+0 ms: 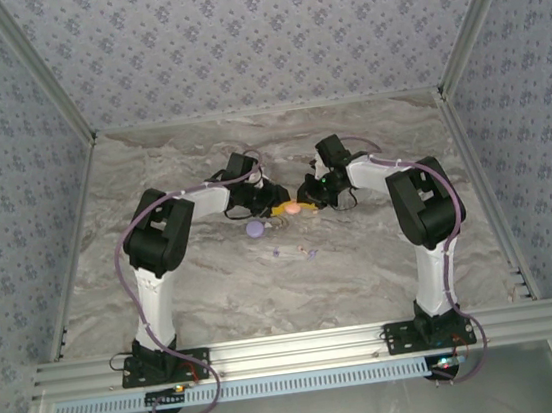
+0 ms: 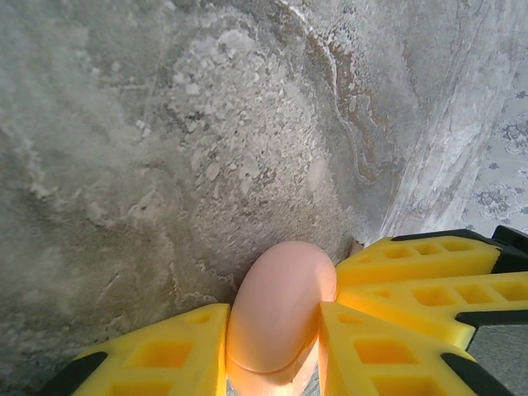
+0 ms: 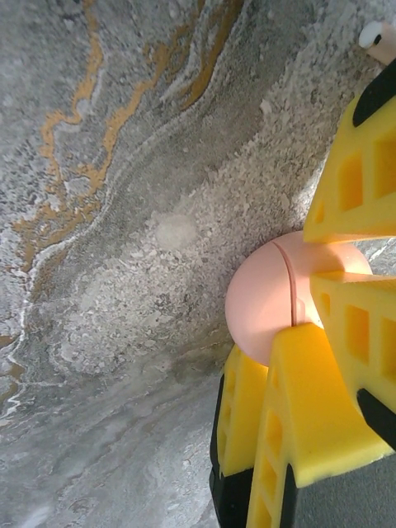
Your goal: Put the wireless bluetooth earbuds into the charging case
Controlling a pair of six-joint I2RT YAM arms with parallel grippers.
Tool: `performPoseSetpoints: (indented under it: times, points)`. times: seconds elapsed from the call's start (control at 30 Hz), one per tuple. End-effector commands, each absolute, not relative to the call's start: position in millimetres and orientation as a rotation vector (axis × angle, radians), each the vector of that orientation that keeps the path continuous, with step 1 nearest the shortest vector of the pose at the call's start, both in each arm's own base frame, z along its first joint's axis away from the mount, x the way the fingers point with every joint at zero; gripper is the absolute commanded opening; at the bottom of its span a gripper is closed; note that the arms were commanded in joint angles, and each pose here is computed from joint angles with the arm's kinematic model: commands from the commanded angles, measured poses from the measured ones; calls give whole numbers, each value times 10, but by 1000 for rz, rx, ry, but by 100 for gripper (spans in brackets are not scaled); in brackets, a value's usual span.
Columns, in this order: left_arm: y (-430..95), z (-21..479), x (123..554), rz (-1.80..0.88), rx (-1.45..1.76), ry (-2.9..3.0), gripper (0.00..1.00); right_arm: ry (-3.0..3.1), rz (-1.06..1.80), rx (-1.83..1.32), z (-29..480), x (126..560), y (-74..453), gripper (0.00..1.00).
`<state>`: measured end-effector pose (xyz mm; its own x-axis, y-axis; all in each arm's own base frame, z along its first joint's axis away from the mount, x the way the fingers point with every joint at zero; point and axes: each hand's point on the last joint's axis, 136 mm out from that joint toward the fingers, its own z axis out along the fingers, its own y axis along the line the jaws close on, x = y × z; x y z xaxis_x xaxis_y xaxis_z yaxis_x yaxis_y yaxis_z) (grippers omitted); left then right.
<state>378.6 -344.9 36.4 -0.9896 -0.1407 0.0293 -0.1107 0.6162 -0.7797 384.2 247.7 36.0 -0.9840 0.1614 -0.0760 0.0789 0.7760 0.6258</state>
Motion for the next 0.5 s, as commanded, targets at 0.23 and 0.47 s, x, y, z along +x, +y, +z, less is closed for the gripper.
performPoseSetpoints:
  times: [0.23, 0.47]
  points:
    - [-3702, 681, 3790, -1499, -117, 2683, 31, 2863, 1125, 186, 367, 3700, 2650, 21]
    - [-3720, 673, 3792, -1490, -111, 2688, 28, 2851, 1138, 192, 407, 3718, 2645, 21]
